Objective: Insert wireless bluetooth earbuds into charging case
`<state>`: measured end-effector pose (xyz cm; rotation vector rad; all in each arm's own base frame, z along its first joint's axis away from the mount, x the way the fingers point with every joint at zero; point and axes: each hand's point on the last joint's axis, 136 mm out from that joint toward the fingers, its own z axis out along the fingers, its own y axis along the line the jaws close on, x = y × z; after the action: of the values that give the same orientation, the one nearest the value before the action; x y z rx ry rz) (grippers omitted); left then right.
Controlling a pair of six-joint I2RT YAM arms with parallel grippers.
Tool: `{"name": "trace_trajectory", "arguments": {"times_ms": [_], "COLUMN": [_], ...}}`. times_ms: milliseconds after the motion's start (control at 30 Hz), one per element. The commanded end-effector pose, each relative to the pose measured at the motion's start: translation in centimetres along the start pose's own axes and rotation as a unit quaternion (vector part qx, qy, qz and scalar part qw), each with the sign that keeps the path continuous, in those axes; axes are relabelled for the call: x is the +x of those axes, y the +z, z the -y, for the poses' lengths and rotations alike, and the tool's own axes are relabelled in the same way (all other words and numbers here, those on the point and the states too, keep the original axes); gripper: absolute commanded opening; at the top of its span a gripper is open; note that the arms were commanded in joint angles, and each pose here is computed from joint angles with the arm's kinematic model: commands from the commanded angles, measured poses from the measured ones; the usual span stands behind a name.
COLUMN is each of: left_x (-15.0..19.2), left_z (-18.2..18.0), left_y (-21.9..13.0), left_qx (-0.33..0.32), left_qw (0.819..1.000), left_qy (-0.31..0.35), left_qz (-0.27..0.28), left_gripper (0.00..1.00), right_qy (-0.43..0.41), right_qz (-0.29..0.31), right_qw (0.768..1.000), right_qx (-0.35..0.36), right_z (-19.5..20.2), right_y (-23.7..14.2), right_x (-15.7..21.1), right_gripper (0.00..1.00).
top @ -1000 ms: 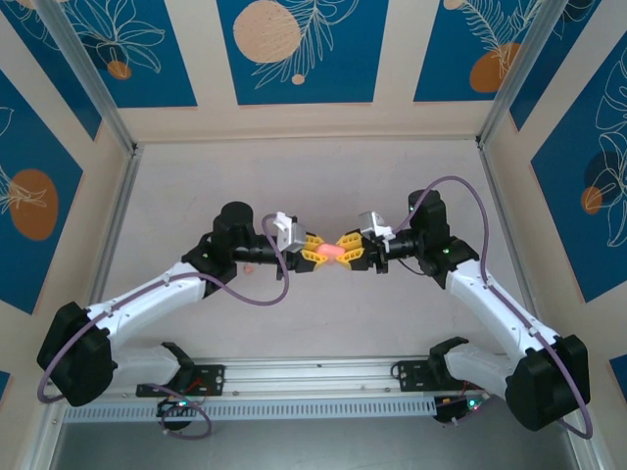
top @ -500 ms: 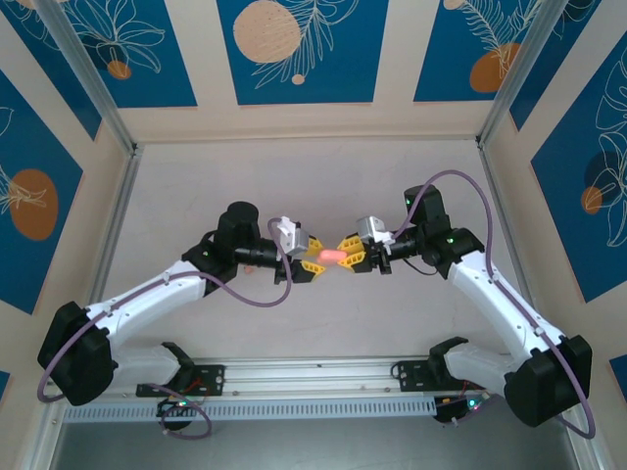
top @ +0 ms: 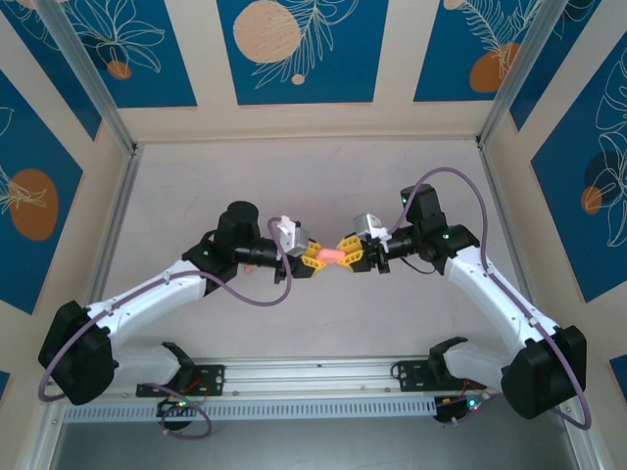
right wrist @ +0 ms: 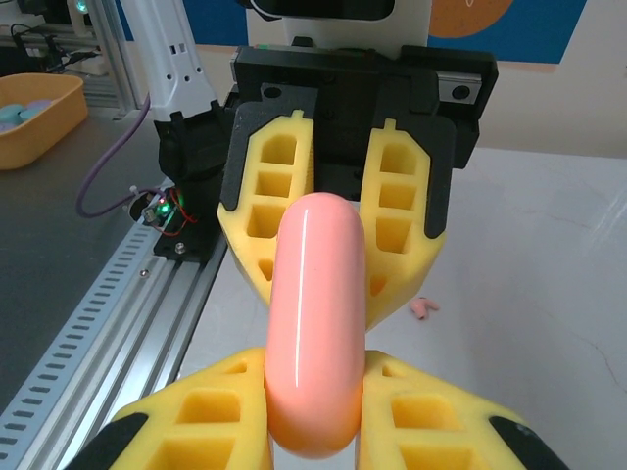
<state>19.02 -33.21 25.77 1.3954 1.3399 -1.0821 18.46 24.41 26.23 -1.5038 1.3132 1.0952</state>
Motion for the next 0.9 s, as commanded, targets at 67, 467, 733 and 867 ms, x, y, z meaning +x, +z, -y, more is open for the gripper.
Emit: {"name": "trace_trajectory", "arguments": {"times_ms": [67, 467, 733, 867], "left_x": [-1.63, -1.84, -1.75, -1.45], "left_z": [0.22, 0.1, 0.09, 0.04], "left_y": [-0.25, -0.37, -0.34, -0.23], "left_qx": [0.009, 0.002, 0.003, 0.003], "left_qw": [1.0, 0.999, 0.999, 1.0], "left_qy": [0.019, 0.021, 0.02, 0.018], "left_qz": [0.022, 0.027, 0.025, 0.02], "left_gripper": [0.19, 0.29, 0.17, 0.16], "right_qy": [0.005, 0.009, 0.012, 0.021], "right_qz": [0.005, 0.005, 0.005, 0.007], "right_qw": [1.0, 1.0, 1.0, 1.0], "right_qx": [-0.005, -0.006, -0.006, 0.005], "right_z": [0.14, 0.22, 0.41, 0.92], "right_y": [-0.13, -0.06, 0.01, 0.04], "right_x": [-0.76, -0.65, -0.55, -0.66], "right_gripper": [0.17, 0.17, 0.19, 0.36]}}
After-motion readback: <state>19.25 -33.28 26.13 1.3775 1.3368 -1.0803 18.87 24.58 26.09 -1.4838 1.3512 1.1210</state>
